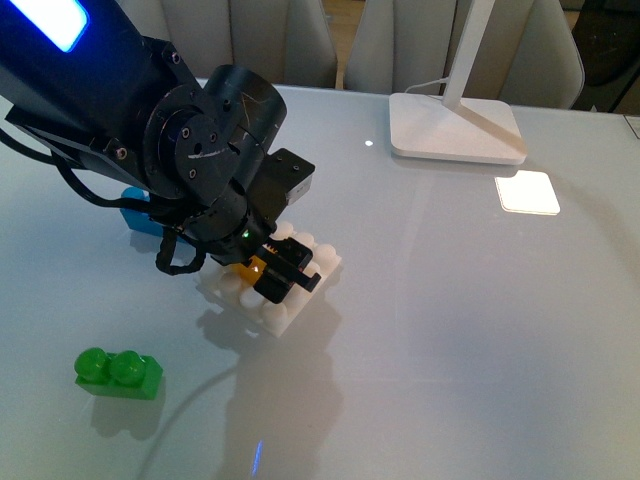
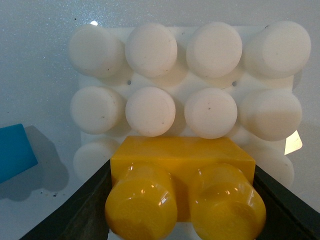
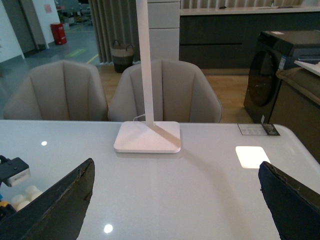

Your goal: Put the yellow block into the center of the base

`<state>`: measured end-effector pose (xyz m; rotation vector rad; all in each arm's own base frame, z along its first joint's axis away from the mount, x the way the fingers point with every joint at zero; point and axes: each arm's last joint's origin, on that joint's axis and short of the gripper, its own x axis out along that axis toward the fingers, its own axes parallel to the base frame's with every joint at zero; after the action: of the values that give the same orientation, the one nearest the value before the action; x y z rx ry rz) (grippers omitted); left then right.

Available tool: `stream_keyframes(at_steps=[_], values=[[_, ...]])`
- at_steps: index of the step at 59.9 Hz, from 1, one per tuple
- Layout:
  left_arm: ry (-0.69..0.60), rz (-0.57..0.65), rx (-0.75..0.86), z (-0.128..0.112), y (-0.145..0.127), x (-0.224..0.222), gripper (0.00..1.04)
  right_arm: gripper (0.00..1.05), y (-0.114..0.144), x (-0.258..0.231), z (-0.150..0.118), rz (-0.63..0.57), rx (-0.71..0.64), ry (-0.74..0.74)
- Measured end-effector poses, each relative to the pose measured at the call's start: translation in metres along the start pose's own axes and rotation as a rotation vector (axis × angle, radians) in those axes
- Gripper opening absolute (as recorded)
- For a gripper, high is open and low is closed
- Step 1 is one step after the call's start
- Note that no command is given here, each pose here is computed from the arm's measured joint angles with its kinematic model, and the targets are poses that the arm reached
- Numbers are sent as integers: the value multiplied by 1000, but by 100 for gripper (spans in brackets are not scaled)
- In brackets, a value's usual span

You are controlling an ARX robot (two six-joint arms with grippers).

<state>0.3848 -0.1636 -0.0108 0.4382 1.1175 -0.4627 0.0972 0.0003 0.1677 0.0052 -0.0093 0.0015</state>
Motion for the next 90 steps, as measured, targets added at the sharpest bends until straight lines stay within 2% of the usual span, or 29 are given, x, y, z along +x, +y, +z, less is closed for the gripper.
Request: stream_keyframes(at_steps=[6,8,21,40,55,64,71,74,81,82,84,86,90], values=[[-1,-5,-3,0,1,0,63,96,0,0,0,0,0,0],[-1,-4,-6,0,1,0,66,96,0,0,0,0,0,0],[5,7,-26,-1,10,-4,99,96,0,0,0,0,0,0],[70,-9,-75,-23,27,-34,97,96,0,0,0,0,0,0],[-22,-39,-180,-16,44,-78,97,96,0,0,0,0,0,0],[-76,-75,-226,-23,43,-108,97,96,0,0,0,0,0,0],[-186,-73,-250,-33,57,-138,97,96,0,0,0,0,0,0],[-281,-67,-275,-42,72,-160,97,96,0,0,0,0,0,0],[-491,-14,-386,-81,117,-230,97,96,0,0,0,0,0,0],[-510,20,-403,-84,120,-234,97,96,0,0,0,0,0,0],[-654,224,-436,-90,125,-237,88,96,0,0,0,-1,0,0],[-745,319,-455,-95,123,-237,83,96,0,0,0,2,0,0],[-884,410,-466,-109,111,-234,72,96,0,0,0,2,0,0]])
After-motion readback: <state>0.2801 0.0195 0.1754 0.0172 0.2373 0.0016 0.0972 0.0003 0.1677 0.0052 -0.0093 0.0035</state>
